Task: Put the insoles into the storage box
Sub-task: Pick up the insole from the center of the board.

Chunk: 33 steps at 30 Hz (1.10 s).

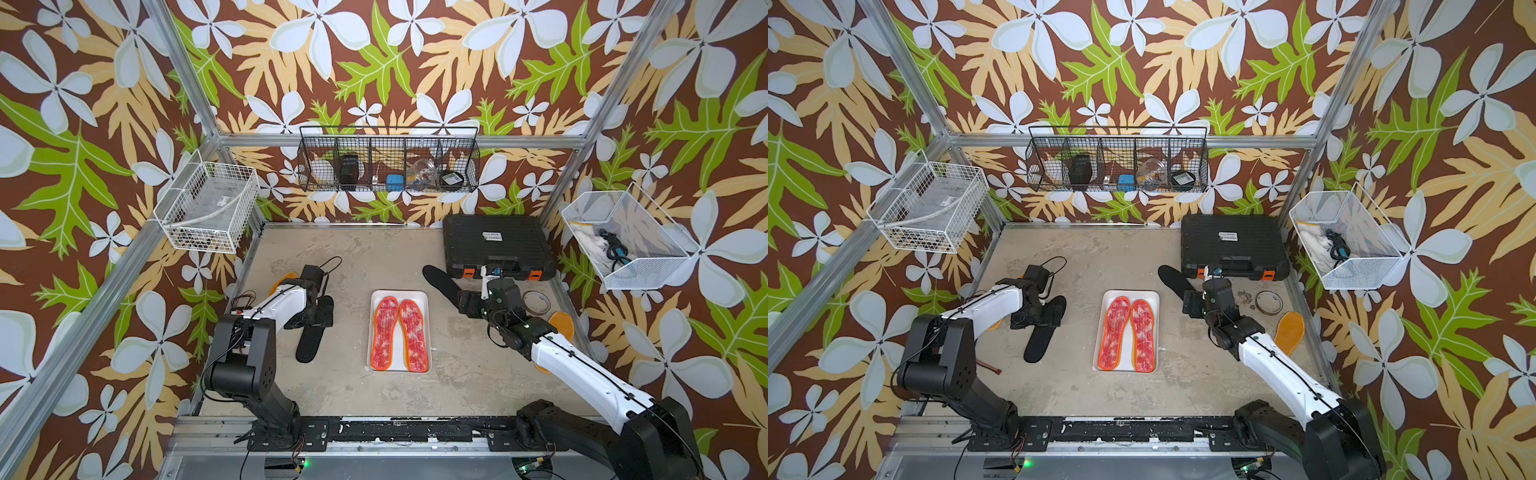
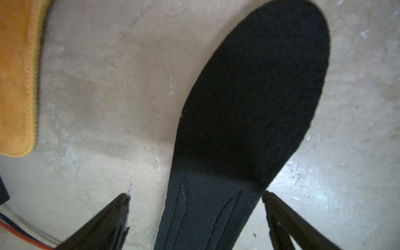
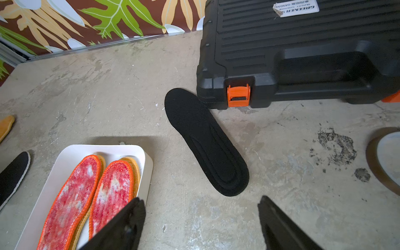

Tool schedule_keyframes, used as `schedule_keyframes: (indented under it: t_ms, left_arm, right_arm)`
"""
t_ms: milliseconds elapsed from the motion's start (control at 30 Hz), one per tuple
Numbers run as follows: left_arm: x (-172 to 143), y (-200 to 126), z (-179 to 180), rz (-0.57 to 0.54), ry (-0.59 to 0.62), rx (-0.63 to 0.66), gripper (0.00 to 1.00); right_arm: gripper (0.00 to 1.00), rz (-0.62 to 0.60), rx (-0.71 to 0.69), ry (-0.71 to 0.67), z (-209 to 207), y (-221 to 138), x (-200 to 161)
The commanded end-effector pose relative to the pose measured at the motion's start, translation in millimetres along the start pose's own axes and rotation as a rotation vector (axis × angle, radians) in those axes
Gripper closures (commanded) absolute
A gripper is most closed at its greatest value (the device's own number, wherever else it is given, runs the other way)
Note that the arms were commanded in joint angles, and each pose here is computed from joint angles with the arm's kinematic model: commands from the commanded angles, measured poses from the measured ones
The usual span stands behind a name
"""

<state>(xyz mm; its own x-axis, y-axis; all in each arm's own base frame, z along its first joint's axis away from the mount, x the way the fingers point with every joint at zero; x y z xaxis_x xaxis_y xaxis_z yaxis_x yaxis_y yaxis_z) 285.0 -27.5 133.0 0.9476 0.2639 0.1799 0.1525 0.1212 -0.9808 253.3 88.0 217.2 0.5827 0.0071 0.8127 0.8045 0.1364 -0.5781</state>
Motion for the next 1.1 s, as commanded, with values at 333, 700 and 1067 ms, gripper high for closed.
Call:
schedule_keyframes:
  t_ms: [333,700,1067]
  left_arm:
    - [-14,42,-28,0.119,0.127,0.064,0.01]
    - [-5,3,-39,-0.003,0.113,0.029,0.39]
    - [7,-37,-33,-0.134,0.091,0.055,0.32]
  right_arm:
    - [0.14,-0.049,0.004,0.014,0,-4,3]
    - [0.14,-0.054,-0.003,0.017,-1,-5,1]
    - [0.14,-0.048,-0.011,0.018,-2,-2,-1]
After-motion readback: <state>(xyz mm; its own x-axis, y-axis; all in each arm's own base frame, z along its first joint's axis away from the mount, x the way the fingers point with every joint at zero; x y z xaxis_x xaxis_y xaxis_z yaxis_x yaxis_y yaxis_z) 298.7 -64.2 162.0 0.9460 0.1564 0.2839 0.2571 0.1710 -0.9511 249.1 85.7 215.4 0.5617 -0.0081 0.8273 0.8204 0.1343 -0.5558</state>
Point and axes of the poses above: each gripper's point midway between its finger pads, its own y axis out along the fingers, its own z axis along the line the jaws close on, x = y × z, the point moved 10 cm from there along -y, back along the fingers, and after that the axes turned 9 degrees about -y, right-handed, at the moved point
